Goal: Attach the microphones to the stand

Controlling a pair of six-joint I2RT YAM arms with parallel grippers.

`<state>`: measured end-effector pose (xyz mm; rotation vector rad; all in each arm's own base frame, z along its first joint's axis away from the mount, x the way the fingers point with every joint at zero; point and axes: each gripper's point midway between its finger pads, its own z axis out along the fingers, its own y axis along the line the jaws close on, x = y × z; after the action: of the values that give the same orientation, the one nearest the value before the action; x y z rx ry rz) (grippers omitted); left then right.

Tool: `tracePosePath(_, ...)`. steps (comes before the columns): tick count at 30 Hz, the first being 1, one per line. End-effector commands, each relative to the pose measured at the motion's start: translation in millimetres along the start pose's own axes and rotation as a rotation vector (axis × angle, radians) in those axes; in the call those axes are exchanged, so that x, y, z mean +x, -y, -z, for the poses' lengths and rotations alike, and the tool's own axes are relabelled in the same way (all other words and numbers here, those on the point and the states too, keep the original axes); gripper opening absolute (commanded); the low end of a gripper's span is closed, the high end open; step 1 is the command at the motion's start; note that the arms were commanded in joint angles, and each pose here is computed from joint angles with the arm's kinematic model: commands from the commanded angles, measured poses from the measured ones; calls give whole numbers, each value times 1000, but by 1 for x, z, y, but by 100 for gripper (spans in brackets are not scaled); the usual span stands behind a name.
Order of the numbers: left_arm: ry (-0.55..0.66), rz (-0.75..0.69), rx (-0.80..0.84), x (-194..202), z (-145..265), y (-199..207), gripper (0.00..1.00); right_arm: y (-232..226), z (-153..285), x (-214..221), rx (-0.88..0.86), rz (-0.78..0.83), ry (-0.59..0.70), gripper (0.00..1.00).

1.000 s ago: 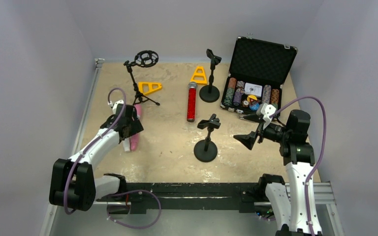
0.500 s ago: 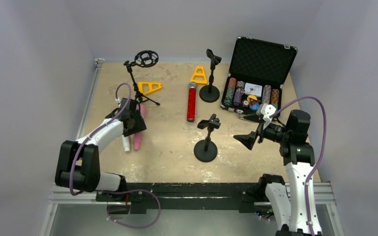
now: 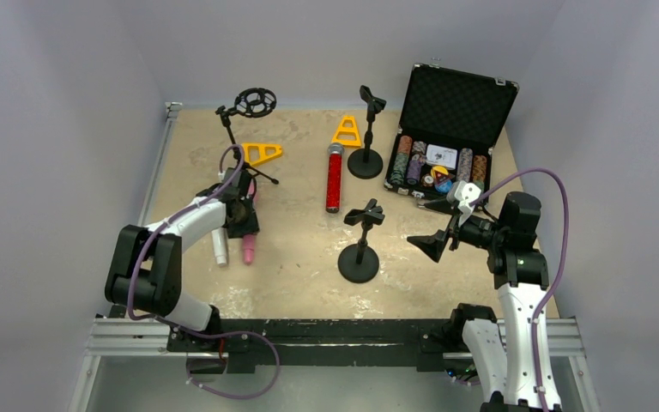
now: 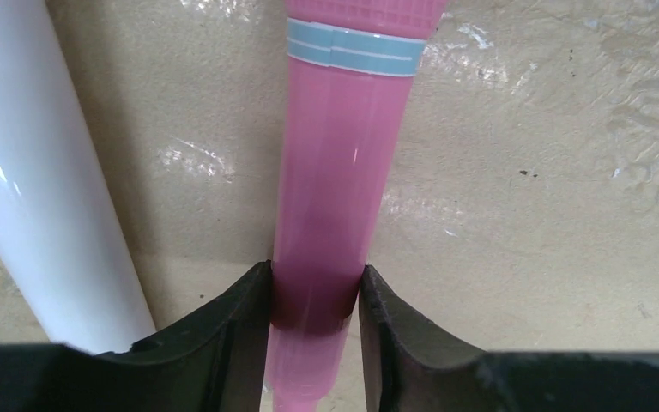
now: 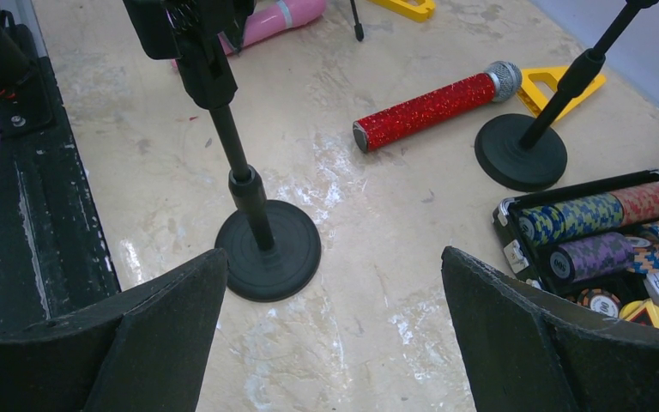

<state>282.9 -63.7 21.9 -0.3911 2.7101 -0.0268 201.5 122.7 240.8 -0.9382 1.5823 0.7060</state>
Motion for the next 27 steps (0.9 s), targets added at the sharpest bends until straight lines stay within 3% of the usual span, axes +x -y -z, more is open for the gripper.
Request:
tracePosePath(1, -19, -49, 50, 1, 9, 15, 36, -1, 3, -17, -5, 59, 23, 98)
tracePosePath(5, -50, -92, 95, 16, 14, 27, 19, -1, 2, -16, -5, 58, 21, 98)
tracePosePath(11, -79, -125, 227, 47, 26, 50, 8, -1, 2, -16, -5, 60, 20, 98)
tracePosePath(17, -121, -193, 288, 79, 37, 68, 7, 0, 2, -14, -6, 57, 16, 98)
tracePosePath(27, -177, -293, 210, 114, 34, 70, 9, 1, 1, -13, -6, 53, 11, 98)
